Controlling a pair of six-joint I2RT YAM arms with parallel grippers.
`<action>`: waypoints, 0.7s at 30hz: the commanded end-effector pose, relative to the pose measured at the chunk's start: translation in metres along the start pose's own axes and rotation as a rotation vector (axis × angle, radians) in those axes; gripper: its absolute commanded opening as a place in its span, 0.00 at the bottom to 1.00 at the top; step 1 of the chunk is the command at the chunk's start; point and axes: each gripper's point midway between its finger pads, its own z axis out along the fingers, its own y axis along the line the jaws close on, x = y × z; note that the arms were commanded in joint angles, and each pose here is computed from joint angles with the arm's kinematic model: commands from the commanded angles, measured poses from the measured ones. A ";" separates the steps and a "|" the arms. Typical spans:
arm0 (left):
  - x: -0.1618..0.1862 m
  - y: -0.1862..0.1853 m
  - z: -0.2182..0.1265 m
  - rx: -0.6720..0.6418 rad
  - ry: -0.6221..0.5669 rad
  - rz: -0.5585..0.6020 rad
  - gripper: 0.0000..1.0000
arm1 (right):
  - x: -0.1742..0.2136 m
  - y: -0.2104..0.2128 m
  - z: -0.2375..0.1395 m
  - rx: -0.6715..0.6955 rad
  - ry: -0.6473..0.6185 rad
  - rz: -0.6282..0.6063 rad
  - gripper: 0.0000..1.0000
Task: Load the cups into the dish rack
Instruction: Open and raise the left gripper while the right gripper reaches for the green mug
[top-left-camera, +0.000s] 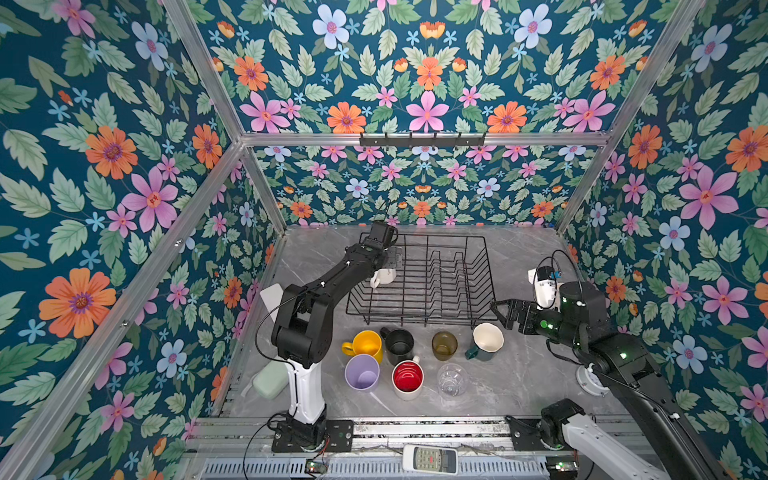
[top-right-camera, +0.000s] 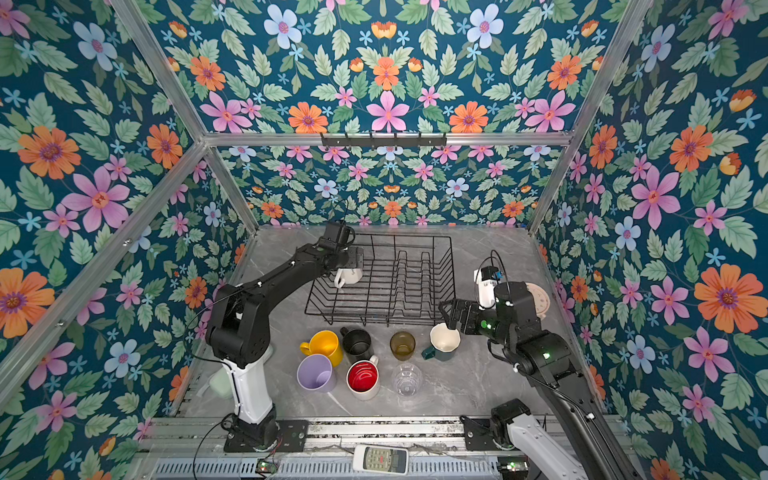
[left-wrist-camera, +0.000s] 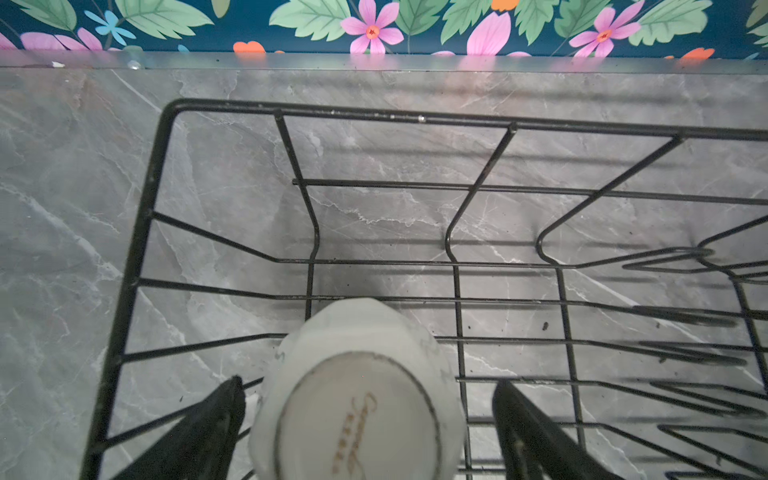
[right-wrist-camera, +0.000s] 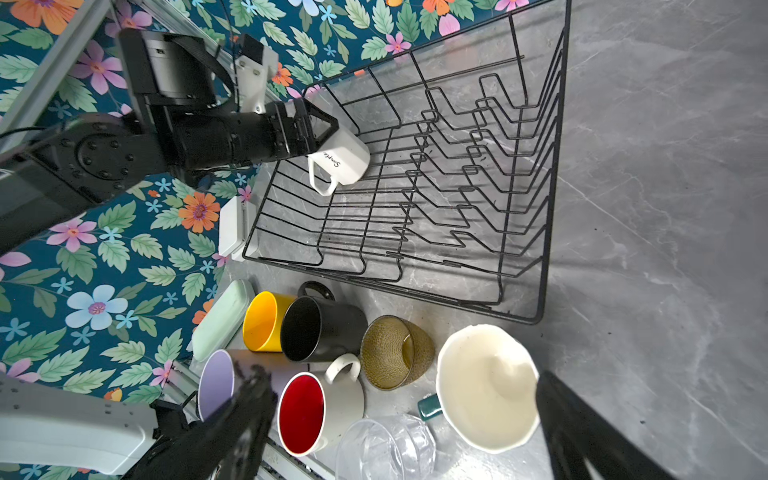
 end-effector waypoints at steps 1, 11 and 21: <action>-0.013 0.000 -0.015 0.008 -0.045 -0.005 1.00 | 0.006 -0.012 0.000 0.065 0.030 0.001 0.95; -0.058 0.000 -0.120 0.116 -0.246 -0.022 1.00 | 0.048 -0.049 0.013 0.222 0.221 0.011 0.79; -0.053 -0.005 -0.272 0.502 -0.799 -0.058 1.00 | 0.086 -0.071 0.029 0.272 0.341 0.073 0.61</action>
